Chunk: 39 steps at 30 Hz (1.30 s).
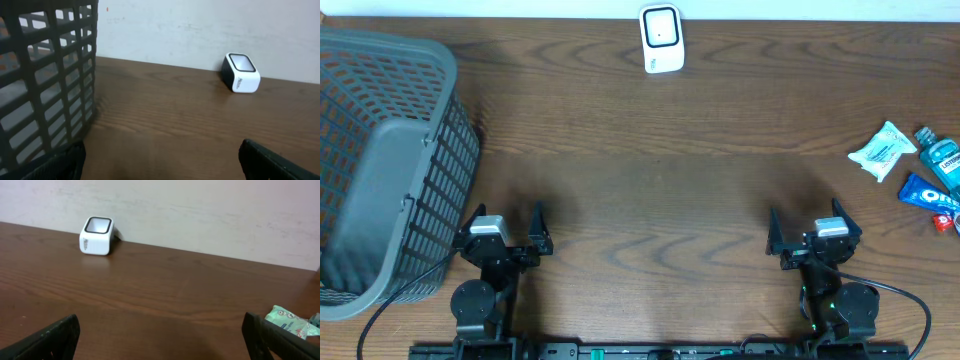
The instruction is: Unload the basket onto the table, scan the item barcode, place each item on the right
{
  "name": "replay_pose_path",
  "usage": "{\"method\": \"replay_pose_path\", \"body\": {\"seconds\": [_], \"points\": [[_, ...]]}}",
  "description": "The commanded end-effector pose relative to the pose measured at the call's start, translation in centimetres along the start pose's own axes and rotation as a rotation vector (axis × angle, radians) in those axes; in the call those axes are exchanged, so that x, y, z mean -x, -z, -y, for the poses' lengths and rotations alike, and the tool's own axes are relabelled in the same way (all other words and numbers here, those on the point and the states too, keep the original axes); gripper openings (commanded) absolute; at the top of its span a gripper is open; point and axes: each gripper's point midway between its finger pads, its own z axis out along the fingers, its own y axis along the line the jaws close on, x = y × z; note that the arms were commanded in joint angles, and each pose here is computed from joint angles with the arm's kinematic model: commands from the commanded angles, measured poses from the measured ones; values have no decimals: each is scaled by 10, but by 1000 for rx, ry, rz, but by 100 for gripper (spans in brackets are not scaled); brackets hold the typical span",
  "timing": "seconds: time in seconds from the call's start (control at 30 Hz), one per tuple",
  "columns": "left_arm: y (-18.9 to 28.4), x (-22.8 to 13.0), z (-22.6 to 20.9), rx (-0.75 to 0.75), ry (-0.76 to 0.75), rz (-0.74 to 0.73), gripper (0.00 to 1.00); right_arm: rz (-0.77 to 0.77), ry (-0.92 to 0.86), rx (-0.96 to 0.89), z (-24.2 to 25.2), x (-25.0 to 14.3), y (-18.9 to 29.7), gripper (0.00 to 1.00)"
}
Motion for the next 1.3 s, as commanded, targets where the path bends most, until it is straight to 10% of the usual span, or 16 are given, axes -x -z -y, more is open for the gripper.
{"method": "replay_pose_path", "body": {"seconds": [0.0,1.27], "points": [[-1,-16,3,-23,-68,-43,98,0,15,1,-1,0,0,99],[-1,-17,12,-60,-104,-47,98,0,15,1,-1,0,0,99]]}}
